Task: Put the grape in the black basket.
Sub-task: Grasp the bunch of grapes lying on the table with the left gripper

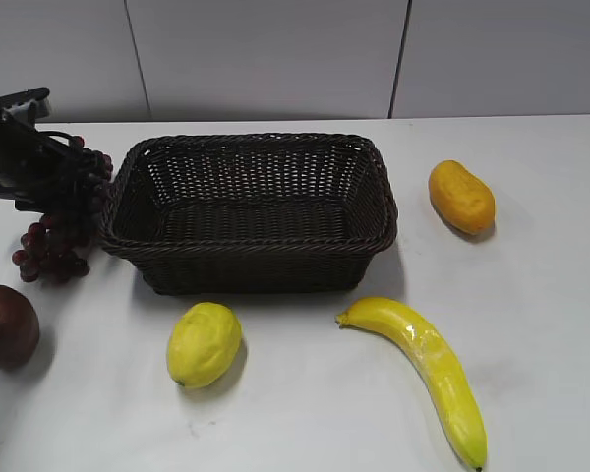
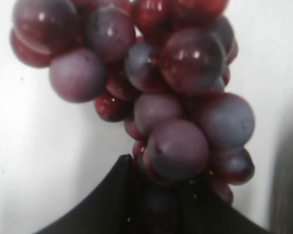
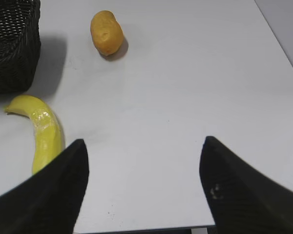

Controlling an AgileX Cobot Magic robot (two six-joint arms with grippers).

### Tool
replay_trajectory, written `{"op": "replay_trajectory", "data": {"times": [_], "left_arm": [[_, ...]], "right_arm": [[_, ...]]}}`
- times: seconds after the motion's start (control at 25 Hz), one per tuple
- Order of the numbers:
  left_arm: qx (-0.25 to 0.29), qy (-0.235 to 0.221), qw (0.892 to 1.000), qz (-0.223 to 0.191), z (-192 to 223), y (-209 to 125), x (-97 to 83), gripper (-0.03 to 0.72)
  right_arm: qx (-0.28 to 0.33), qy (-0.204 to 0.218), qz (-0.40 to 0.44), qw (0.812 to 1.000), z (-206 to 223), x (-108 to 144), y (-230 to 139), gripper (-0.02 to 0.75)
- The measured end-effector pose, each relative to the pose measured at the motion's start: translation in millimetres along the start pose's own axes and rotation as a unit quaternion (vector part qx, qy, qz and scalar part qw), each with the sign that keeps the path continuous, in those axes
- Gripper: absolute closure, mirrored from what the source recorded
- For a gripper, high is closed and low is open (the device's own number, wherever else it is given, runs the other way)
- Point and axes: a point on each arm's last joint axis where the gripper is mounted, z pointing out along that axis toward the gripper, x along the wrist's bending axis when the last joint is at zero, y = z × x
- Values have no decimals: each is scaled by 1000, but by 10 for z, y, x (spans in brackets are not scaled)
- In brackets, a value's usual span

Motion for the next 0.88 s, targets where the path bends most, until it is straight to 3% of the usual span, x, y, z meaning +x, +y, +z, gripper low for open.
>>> {"op": "replay_trajectory", "data": {"times": [0.36,0.64,0.88], "left_arm": [[-11,3,1000,28,-404,45,-56,565],[-120,-11,991,52,-1357,161,-209,566],[-215,-35,974,59,-2165,89,-325,569]], "right_arm": [[0,0,0,1000,0,0,0,200],[0,0,0,1000,0,0,0,200],[0,0,0,1000,0,0,0,200]]}}
